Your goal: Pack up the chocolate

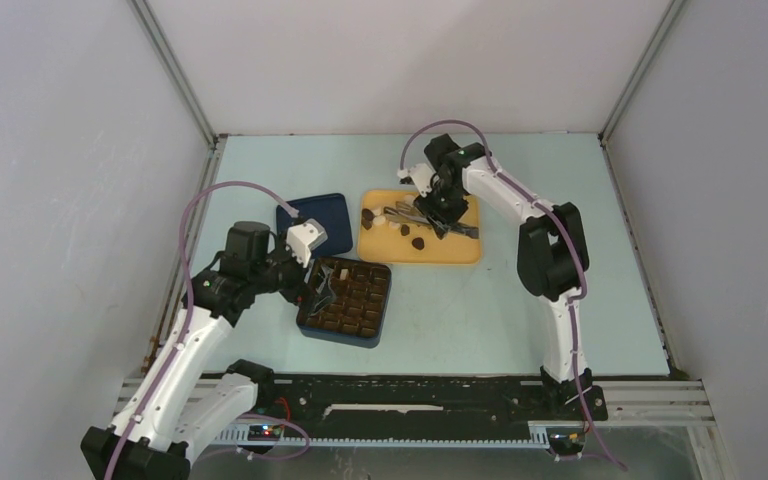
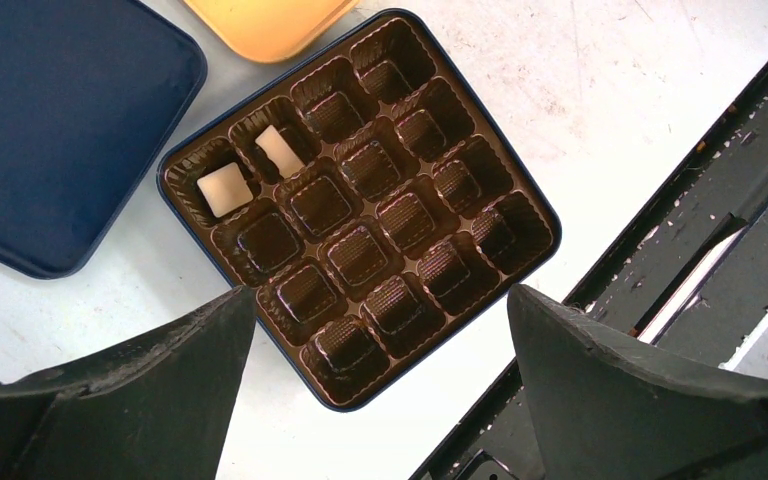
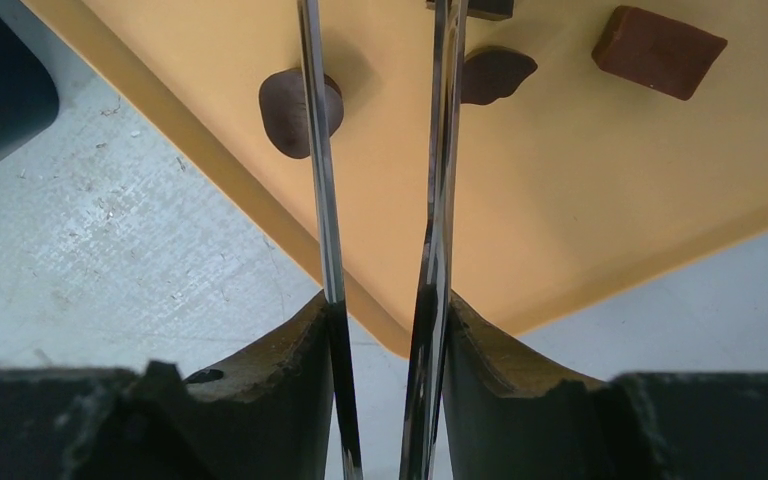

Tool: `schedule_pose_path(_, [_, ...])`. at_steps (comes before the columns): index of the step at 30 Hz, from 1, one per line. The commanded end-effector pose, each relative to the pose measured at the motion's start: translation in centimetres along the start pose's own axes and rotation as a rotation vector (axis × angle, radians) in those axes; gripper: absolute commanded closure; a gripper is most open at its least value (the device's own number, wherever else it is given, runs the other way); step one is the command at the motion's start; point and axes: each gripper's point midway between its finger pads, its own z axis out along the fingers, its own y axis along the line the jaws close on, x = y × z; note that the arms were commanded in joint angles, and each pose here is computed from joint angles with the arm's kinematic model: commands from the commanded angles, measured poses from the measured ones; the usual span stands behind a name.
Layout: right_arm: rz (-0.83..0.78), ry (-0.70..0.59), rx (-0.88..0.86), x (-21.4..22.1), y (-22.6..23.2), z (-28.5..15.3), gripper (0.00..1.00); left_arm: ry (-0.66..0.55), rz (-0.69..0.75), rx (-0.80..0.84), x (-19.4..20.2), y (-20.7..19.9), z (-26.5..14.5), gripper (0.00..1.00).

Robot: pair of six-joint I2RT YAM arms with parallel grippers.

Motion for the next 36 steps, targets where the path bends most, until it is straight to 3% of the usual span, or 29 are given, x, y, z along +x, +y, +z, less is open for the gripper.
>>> schedule_pose_path(1, [-0.035,-0.028,0.037,-1.1,0.2,-1.3,0.57,-0.05,0.046,0.001,-1.8,-0.1,-0.7,0.0])
schedule_pose_path(9, [-0.067,0.003,0.048,-0.4,2.0,-2.1,0.57,-0.055,0.054,-0.005,-1.6,-0.2,-0.8,0.0])
schedule_pose_path(25, [-0.065,0.052,0.155,1.6,1.2,-3.3,0.56,-0.061,0.059,0.002,-1.5,-0.3,-0.8,0.0])
schedule_pose_path(36, [-0.09,0.027,0.129,0.7,1.9,-3.3,0.7,-0.066,0.067,0.0,-1.4,-0.4,-0.9,0.0])
